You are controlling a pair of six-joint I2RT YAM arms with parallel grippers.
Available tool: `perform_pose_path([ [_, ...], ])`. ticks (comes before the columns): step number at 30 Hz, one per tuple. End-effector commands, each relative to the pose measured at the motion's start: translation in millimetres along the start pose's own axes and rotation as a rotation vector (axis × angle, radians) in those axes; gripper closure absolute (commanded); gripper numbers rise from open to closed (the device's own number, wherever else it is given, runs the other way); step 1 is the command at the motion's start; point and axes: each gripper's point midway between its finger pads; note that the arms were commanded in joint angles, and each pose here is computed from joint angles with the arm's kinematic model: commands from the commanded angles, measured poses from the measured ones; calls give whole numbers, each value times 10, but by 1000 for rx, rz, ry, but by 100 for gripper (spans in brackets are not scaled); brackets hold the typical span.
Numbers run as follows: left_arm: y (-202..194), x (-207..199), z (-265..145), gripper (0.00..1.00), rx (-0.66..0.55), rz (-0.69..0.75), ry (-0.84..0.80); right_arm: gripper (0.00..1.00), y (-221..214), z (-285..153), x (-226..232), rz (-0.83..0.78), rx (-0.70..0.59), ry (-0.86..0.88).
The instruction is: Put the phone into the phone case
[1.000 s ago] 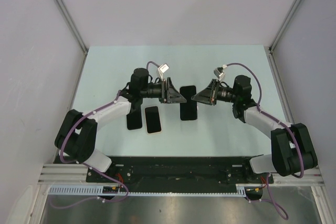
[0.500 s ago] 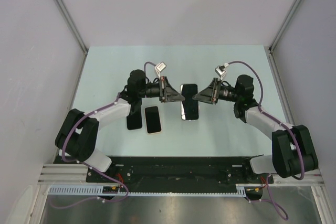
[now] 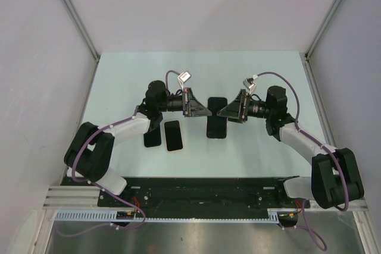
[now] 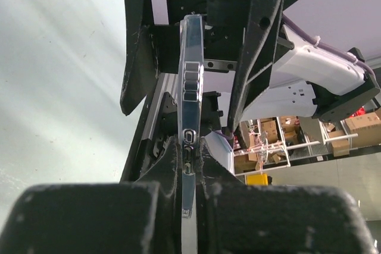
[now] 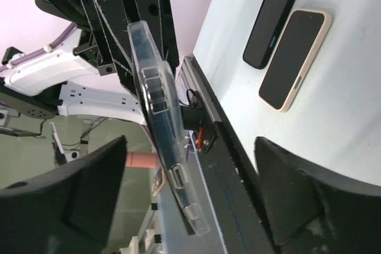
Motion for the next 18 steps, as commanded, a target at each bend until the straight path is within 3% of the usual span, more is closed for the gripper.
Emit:
perform_pose_path([
  [1,107,-176,19,100,-23,49,-71,1,-84,-27,20,-55,11,-16],
  [11,158,-48,35,100,-54,38,-41,0,-205,-102,-21,-84,20,-56],
  [18,237,-100,28,100,-84,47,-44,10,-286,-118,-121,-69,28,-75],
])
Point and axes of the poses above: each gripper's point midway between its finger pads, its own z axis out along the fingers, its own x axis along the line the jaws close on, y = z × x, and after that the axes turned 13 degrees about z, right-handed
